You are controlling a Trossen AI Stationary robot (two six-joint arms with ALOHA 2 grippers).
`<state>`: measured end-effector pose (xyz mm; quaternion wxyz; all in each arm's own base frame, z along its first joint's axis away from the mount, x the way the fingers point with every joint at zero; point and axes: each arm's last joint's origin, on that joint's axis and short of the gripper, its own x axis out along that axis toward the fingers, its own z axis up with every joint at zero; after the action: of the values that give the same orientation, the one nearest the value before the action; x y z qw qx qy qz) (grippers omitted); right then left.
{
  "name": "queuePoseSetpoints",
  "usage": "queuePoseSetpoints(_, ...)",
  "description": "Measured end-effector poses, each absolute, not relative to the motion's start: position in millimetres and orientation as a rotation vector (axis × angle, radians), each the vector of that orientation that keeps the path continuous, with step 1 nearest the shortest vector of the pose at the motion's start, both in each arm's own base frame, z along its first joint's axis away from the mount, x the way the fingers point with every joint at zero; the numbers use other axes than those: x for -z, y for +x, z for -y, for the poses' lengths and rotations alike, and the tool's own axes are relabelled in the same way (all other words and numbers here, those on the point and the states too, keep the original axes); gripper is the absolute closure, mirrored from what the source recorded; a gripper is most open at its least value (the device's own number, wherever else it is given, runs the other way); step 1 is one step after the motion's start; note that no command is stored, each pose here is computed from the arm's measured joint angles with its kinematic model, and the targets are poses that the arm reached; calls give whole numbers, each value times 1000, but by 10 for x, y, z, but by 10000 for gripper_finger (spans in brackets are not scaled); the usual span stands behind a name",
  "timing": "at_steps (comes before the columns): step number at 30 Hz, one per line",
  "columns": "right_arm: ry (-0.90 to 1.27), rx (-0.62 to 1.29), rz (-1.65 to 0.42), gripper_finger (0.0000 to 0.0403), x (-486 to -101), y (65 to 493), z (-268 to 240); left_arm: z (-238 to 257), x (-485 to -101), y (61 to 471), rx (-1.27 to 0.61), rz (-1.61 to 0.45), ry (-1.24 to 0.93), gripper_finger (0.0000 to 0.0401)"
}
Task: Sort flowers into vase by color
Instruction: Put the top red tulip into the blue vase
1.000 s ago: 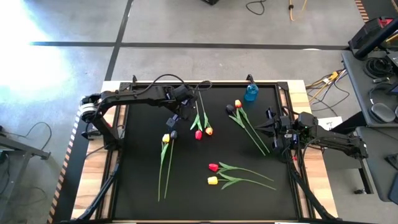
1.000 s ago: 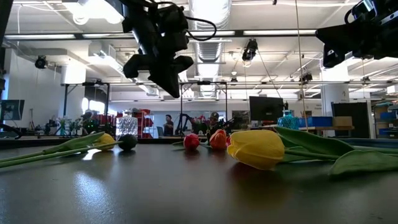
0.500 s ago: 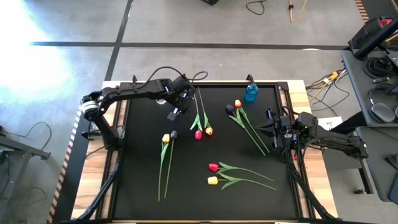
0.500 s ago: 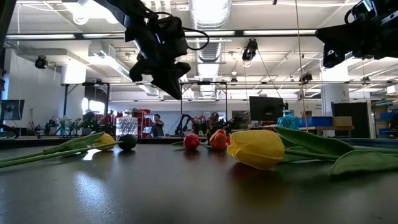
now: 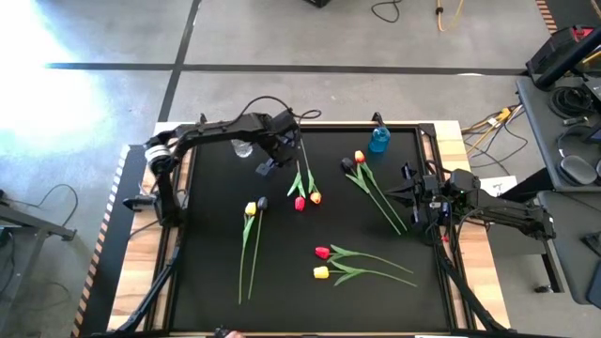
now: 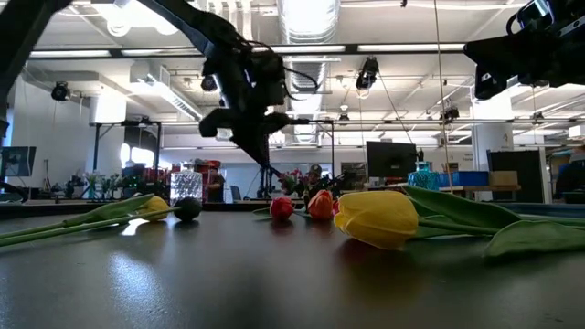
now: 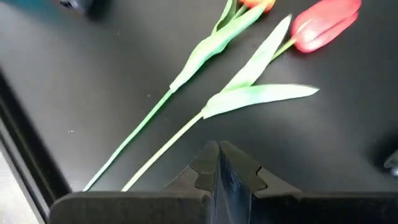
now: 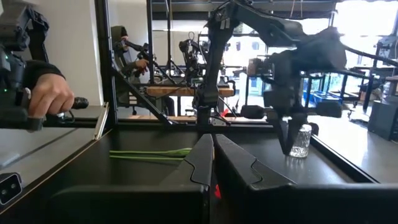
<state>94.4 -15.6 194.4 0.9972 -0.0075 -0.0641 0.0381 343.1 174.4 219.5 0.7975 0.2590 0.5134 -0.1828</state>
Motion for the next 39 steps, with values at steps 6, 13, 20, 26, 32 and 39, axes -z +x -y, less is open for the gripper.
queuePoseSetpoints(6, -15, -76, 128, 393, -1944, 945, 156, -1922, -2185, 3600, 436, -1185, 477, 401)
queuePoseSetpoints(13, -15, -77, 127, 393, -1943, 945, 156, -2067, -2043, 3786, 401, -1278, 476, 394)
queuePoseSetpoints(20, -15, -77, 127, 393, -1943, 945, 156, -2168, -1834, 3887, 408, -1368, 601, 355)
queuePoseSetpoints(26, -15, -76, 128, 393, -1944, 944, 156, -2225, -1825, 3992, 417, -1330, 676, 334)
queuePoseSetpoints(32, -15, -76, 127, 393, -1943, 945, 156, -2305, -1686, 3993, 449, -1363, 697, 333)
queuePoseSetpoints(39, -15, -77, 127, 393, -1943, 945, 156, -2404, -1612, 3960, 462, -1379, 727, 333)
